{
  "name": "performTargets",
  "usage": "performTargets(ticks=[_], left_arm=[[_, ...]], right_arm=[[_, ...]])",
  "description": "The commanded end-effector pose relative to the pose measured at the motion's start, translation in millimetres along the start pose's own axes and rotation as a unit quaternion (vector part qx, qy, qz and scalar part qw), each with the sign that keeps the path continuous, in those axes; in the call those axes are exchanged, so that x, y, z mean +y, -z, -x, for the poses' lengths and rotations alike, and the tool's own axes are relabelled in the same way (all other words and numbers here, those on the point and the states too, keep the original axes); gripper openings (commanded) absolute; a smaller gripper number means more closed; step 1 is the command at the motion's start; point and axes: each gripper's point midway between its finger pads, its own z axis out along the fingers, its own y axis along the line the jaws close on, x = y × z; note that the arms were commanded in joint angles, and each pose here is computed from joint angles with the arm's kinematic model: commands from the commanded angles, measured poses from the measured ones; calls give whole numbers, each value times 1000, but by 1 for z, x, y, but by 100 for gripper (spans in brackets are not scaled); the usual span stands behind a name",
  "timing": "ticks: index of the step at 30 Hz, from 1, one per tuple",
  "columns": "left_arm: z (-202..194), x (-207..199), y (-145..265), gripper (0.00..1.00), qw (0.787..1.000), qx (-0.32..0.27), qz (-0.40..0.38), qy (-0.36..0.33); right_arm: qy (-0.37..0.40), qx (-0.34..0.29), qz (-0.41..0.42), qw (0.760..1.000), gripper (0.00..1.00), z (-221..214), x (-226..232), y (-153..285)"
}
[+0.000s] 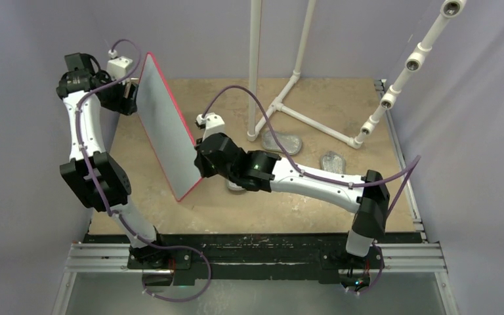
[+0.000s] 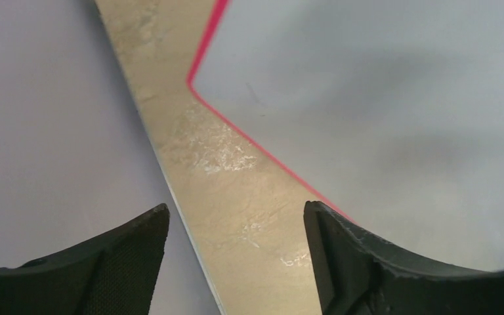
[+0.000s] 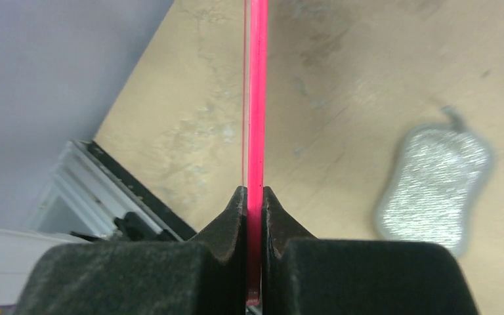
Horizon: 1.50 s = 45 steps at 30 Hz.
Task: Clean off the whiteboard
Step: Adjust the whiteboard at the center of the board.
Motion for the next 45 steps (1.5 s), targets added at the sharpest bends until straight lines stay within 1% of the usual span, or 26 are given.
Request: performTargets(ticks=[1, 5, 8, 12, 15, 19, 21, 24, 28, 31, 34, 39, 45], left_arm=[[11, 5, 23, 76, 997, -20, -20, 67], [15, 13, 32, 78, 996, -31, -8, 88], [12, 20, 36, 78, 995, -32, 9, 93], [2, 25, 38, 78, 995, -26, 22, 93], [-3, 30, 40, 78, 995, -22, 30, 95], [-3, 44, 47, 79, 993, -30, 45, 107], [-1, 48, 50, 80, 992, -32, 49, 110], [0, 52, 52, 80, 992, -33, 58, 109], [2, 62, 59, 80, 991, -31, 84, 95], [4, 68, 63, 81, 991, -29, 98, 88], [2, 64, 61, 81, 991, -25, 89, 91], [-3, 64, 59, 82, 992, -17, 92, 90], [-5, 64, 55, 82, 992, -17, 87, 95]], right_arm=[[145, -50, -36, 988, 0, 67, -12, 25], [190, -47, -39, 980, 0, 87, -5, 32], [203, -36, -39, 978, 0, 89, -3, 34], [200, -31, -19, 979, 0, 79, -1, 34], [217, -15, -6, 976, 0, 55, 2, 35], [261, 19, -28, 965, 0, 7, -1, 40], [276, 19, -33, 960, 0, -15, 0, 45], [277, 31, -23, 960, 0, -48, 3, 56], [272, 54, 24, 961, 0, -99, 14, 72], [285, 86, 28, 954, 0, -141, 11, 73], [306, 117, 6, 945, 0, -178, 6, 67], [340, 123, -18, 932, 0, -203, 4, 49], [390, 122, -70, 910, 0, -202, -6, 40]])
